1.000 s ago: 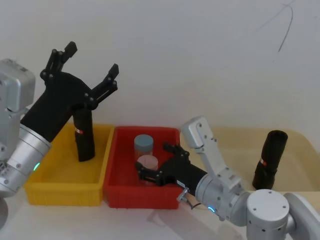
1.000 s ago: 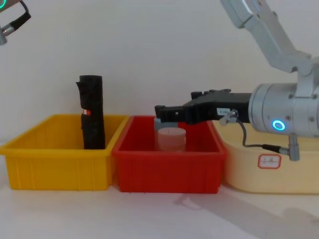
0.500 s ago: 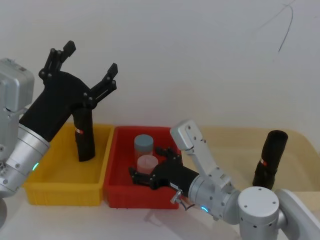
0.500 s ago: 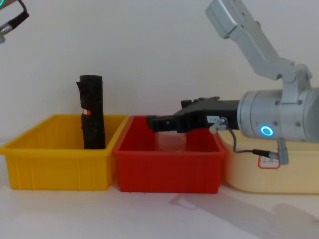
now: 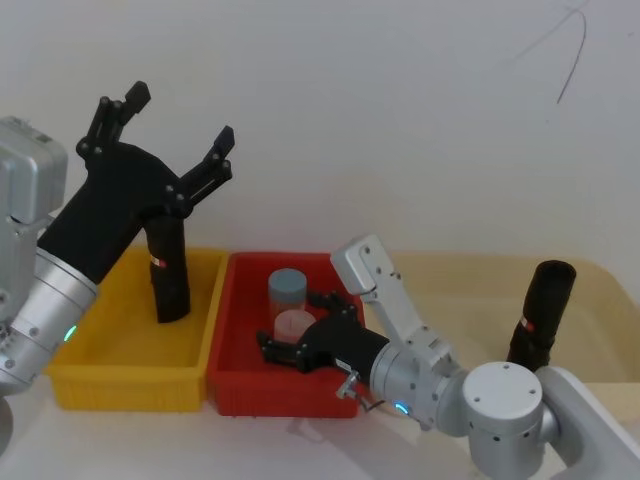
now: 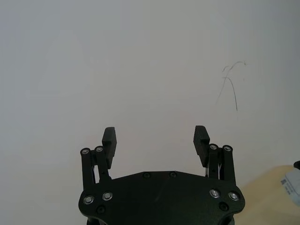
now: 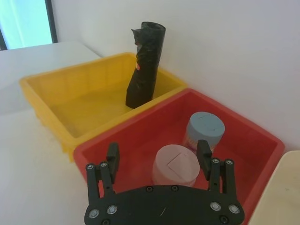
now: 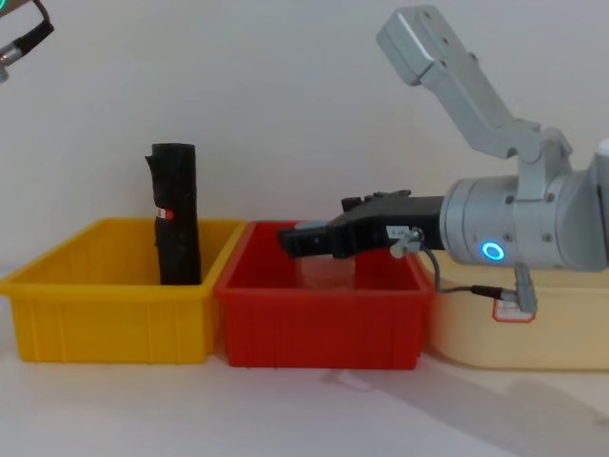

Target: Pick up the garbage bag with the one hand and transfer it to the other hand.

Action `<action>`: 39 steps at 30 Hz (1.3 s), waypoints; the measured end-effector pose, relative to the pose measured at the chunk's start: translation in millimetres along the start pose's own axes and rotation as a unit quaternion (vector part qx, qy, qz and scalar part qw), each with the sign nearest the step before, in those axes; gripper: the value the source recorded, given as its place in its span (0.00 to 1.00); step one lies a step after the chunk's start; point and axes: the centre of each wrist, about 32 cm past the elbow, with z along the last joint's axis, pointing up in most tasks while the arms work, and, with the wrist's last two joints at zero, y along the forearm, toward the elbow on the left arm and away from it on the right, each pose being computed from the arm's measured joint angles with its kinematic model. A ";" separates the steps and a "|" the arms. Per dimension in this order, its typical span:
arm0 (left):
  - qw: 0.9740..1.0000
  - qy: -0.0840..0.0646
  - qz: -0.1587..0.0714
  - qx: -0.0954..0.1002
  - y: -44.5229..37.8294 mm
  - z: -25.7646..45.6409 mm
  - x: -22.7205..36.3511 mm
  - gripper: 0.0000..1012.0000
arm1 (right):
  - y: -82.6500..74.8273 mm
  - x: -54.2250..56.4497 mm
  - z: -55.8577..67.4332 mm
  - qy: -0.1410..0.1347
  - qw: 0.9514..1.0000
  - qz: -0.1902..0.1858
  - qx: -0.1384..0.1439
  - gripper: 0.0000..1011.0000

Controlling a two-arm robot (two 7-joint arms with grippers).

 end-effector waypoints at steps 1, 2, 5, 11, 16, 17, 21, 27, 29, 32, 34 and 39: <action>1.000 0.000 0.000 0.000 0.0 0.0 0.0 0.99 | 1.1 0.6 0.2 0.000 1.000 -0.001 -0.001 0.99; 1.000 0.000 0.000 0.000 0.0 0.1 0.0 0.99 | 1.7 0.9 0.3 -0.001 1.000 -0.001 -0.001 0.99; 1.000 0.000 0.000 0.000 0.0 0.1 0.0 0.99 | 4.1 2.3 -0.3 -0.002 1.000 -0.003 -0.005 0.99; 1.000 0.000 0.000 0.000 0.0 0.2 0.0 0.99 | 8.2 4.5 -1.7 0.002 1.000 -0.005 -0.013 0.99; 1.000 0.000 0.000 0.000 0.0 0.2 0.0 0.99 | 11.1 7.0 -3.6 0.008 1.000 -0.007 -0.020 0.99; 1.000 0.000 0.000 0.000 0.0 0.2 0.0 0.99 | 11.9 8.0 -4.0 0.011 1.000 -0.008 -0.022 0.99; 1.000 0.000 0.000 0.000 0.0 0.2 0.0 0.99 | 13.8 10.1 -5.7 0.016 0.999 -0.011 -0.027 0.99; 1.000 0.000 0.000 0.000 -0.1 0.2 0.0 0.99 | 15.9 12.6 -7.4 0.020 0.999 -0.013 -0.033 0.99; 1.000 0.000 0.000 0.000 -0.1 0.2 0.0 0.99 | 16.8 13.4 -7.8 0.021 0.999 -0.014 -0.035 0.99; 1.000 0.000 0.000 0.000 0.0 0.2 0.0 0.99 | 18.1 14.5 -8.7 0.022 0.999 -0.015 -0.039 0.99; 1.000 0.000 0.000 0.000 0.0 0.2 0.0 0.99 | 18.6 14.7 -9.1 0.022 0.999 -0.015 -0.041 0.99; 1.000 0.000 0.000 0.000 -0.1 0.2 0.0 0.99 | 20.2 14.3 -9.6 0.019 0.999 -0.011 -0.046 0.99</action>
